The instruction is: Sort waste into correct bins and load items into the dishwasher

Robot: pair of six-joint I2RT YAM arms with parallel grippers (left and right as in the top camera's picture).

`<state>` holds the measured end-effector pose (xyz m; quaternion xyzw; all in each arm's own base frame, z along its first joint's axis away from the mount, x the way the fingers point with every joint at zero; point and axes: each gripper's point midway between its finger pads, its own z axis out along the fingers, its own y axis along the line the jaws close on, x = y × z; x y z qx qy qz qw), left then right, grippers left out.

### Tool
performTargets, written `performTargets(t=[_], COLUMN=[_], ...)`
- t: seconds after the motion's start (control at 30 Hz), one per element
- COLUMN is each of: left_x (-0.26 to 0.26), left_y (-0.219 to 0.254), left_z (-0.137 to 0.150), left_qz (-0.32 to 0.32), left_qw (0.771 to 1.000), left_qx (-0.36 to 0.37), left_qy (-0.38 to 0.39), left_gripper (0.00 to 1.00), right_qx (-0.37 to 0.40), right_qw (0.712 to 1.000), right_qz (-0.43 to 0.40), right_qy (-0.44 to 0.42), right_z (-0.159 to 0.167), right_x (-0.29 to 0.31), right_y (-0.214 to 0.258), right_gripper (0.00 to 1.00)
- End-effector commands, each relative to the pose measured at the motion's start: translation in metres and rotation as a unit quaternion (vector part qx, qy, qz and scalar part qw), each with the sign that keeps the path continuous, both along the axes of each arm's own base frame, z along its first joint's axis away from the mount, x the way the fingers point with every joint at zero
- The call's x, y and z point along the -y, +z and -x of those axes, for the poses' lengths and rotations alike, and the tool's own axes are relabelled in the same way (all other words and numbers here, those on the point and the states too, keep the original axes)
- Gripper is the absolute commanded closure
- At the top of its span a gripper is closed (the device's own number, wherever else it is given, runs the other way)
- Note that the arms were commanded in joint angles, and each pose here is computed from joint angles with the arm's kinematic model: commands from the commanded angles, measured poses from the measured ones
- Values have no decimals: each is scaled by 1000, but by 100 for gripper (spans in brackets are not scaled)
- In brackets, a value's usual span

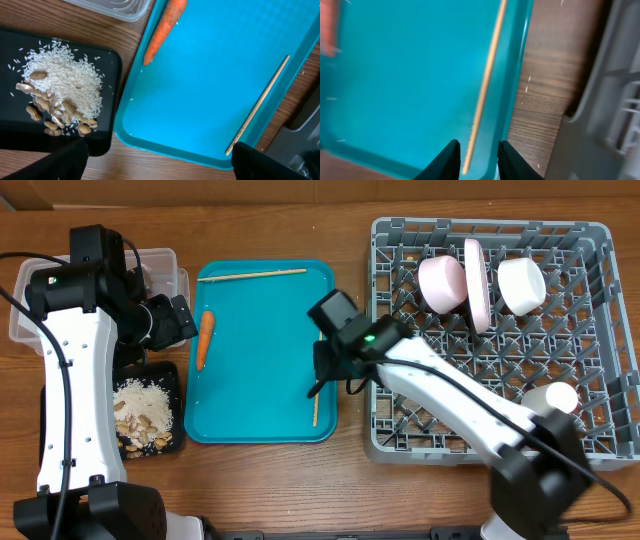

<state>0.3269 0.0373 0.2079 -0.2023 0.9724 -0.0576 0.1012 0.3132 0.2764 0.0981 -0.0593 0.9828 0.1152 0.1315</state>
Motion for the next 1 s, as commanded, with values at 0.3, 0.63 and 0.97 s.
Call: performTargets(t=[0.3,0.63,0.97], left_x=[2,2,2], left_y=[-1,-2,-2], left_z=[-1,0,0], left_qz=[-4,-4,-4], left_qw=[1000,1000,1000], left_qx=[0,0,0], left_qy=[-13,-13,-13], left_gripper=[7,6,6], right_qx=[-74,-106,30], right_qw=[996,992,998], right_qz=[40,64,45], right_qy=[3,-13,-31], right_z=[19,28,-19], right_x=[-25,-20,10], right_y=[-87,-116,53], right_gripper=[71,96,96])
